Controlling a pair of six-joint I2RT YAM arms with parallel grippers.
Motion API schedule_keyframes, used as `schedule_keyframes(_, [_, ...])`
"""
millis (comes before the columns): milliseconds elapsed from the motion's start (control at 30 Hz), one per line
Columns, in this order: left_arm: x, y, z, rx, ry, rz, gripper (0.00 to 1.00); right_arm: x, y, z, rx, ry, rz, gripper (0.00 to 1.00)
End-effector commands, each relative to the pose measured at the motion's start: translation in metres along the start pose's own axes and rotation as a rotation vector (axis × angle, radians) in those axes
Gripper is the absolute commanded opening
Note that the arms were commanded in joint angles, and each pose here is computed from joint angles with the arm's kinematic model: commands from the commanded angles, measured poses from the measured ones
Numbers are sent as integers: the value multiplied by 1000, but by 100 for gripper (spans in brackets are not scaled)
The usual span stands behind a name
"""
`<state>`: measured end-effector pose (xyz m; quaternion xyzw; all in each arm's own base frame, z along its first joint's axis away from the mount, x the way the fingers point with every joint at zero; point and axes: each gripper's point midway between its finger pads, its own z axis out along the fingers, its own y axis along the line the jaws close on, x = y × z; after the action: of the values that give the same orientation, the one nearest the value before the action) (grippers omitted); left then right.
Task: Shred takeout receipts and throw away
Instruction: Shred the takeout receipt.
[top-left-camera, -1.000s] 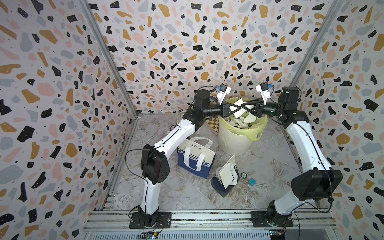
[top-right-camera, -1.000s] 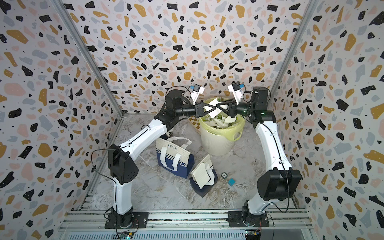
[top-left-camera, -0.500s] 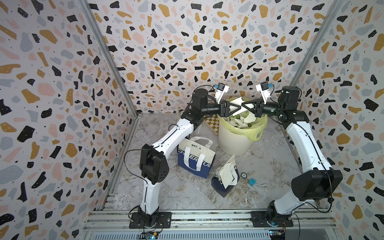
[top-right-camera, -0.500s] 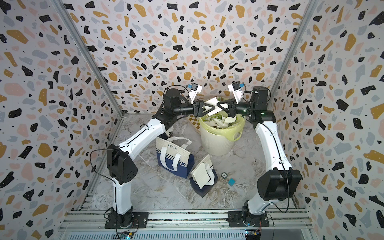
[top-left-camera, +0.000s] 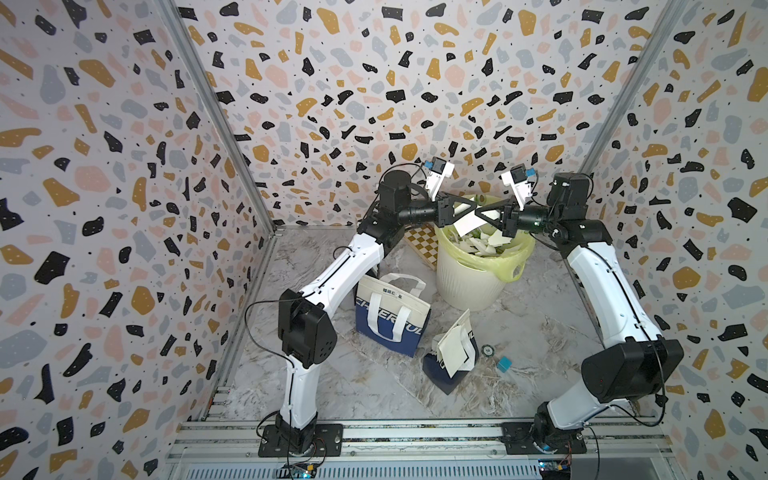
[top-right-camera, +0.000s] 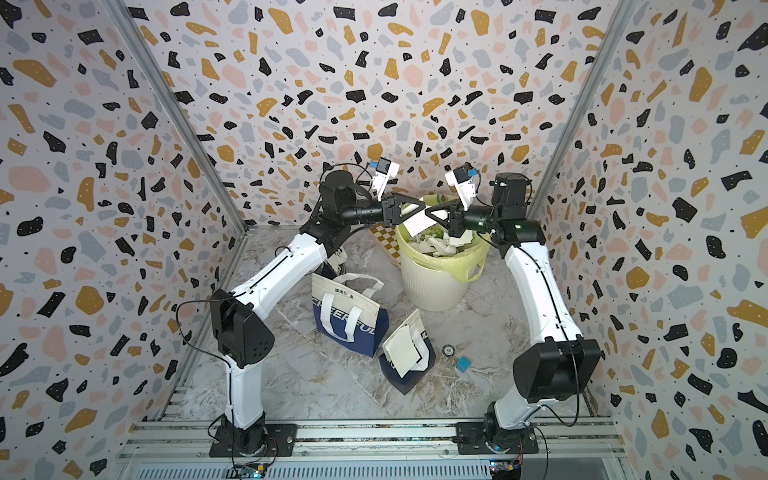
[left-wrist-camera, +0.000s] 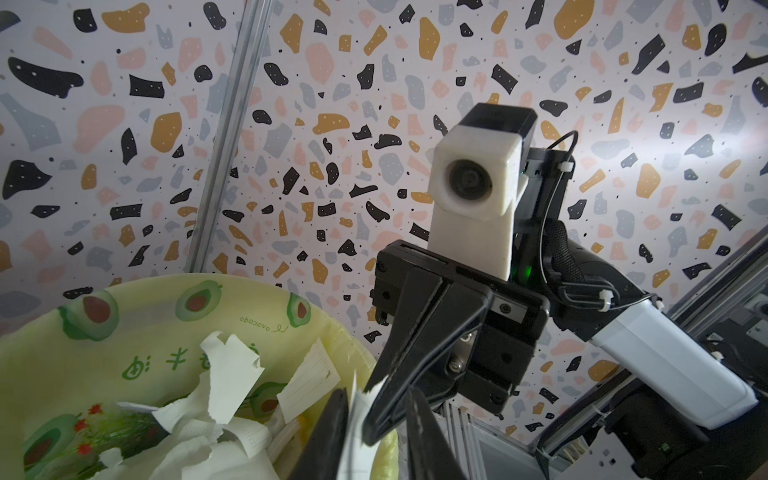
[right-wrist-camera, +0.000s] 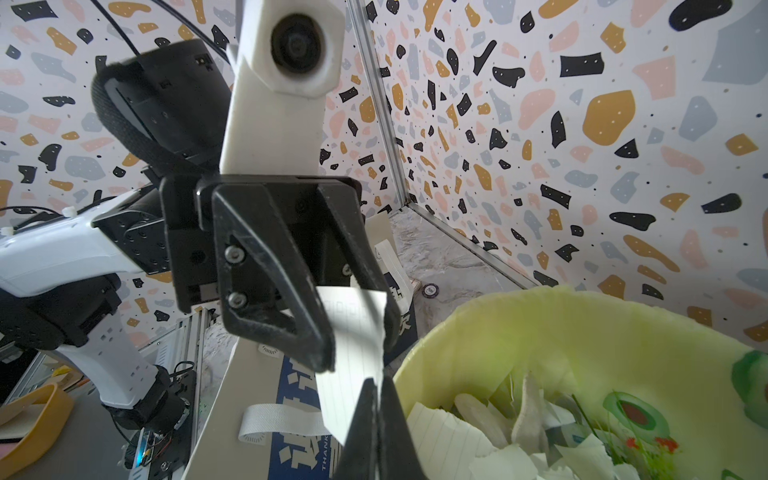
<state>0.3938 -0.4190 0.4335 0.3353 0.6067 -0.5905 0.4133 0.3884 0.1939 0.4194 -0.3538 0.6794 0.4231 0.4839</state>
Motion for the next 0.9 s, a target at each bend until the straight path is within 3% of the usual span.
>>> schedule_keyframes(0, [-16,-13,-2,11,-27,58,15,-12,9,-3,-1,-9,-38,0])
schedule_keyframes(100, [-17,-15,1,20,-34,57,0,-11,8,-3,14,-4,-43,0])
schedule_keyframes(233, [-21,-15,3,10,-55,52,0,-11,7,-2,58,8,-81,0])
schedule_keyframes(300, [-31,-9,2,-34,-106,-7,0,-11,7,-1,107,23,-134,0])
schedule_keyframes(367, [-41,-11,5,-52,-167,-66,0,-14,8,-1,189,37,-232,0])
schedule_keyframes(633, [-26,27,15,-301,-169,-215,0,-34,23,-20,455,32,-579,0])
schedule_keyframes(700, [-27,34,17,-331,-186,-229,0,-33,33,-22,462,41,-649,0])
schedule_keyframes(867, [-27,52,24,-385,-211,-234,0,-32,76,-32,390,-68,-776,0])
